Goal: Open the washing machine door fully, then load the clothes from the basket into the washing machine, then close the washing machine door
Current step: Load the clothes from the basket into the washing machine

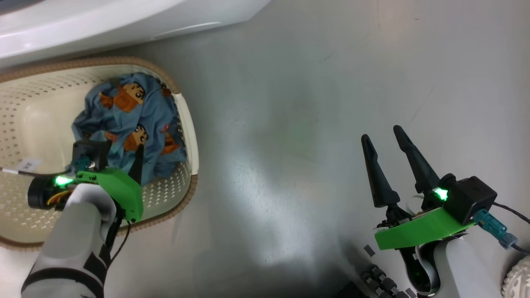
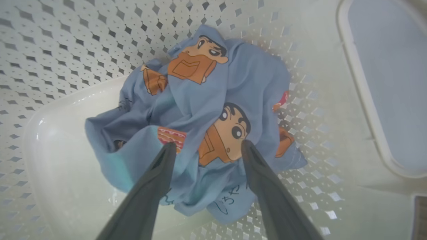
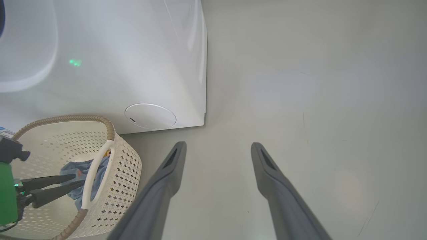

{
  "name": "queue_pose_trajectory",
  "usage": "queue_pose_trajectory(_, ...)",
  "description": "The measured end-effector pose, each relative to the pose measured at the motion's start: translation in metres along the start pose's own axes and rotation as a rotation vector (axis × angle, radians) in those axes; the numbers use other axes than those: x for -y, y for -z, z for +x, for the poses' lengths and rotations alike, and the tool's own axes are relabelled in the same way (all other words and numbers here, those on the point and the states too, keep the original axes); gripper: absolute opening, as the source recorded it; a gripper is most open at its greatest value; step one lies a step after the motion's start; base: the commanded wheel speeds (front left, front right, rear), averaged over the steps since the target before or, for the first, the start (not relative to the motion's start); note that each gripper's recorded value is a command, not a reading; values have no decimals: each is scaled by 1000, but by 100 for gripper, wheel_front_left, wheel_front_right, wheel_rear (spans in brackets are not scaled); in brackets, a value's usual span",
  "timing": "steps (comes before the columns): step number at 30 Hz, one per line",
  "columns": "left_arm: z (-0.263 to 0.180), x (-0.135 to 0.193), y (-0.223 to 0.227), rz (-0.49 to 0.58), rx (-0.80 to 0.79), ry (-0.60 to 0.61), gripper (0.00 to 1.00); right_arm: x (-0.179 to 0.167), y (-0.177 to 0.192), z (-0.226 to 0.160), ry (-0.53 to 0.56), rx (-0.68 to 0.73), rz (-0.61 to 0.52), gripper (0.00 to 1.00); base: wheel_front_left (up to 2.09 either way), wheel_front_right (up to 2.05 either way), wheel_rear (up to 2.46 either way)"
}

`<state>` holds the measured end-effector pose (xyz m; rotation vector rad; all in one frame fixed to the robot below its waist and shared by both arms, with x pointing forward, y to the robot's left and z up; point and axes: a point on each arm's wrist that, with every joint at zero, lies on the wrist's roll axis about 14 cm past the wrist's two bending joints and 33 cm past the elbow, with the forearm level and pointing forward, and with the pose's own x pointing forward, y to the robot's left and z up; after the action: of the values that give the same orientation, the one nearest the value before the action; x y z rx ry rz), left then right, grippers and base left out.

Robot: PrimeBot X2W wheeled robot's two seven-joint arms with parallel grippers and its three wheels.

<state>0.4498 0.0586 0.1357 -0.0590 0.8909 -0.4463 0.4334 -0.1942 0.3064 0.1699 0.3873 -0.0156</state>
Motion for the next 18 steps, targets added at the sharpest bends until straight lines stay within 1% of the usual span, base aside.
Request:
queue_pose_trajectory(5, 10, 5, 1, 7, -18, 22, 100, 2, 5, -1, 7, -16, 4, 100, 0, 0, 0)
queue_pose_trajectory(14, 27, -5, 8, 110, -79, 33, 100, 9, 14, -2, 30, -36, 23, 100, 0, 0, 0)
queue_pose_trajectory(18, 36, -4, 13, 134, -98, 42, 100, 11, 20, -1, 36, -52, 27, 100, 0, 0, 0)
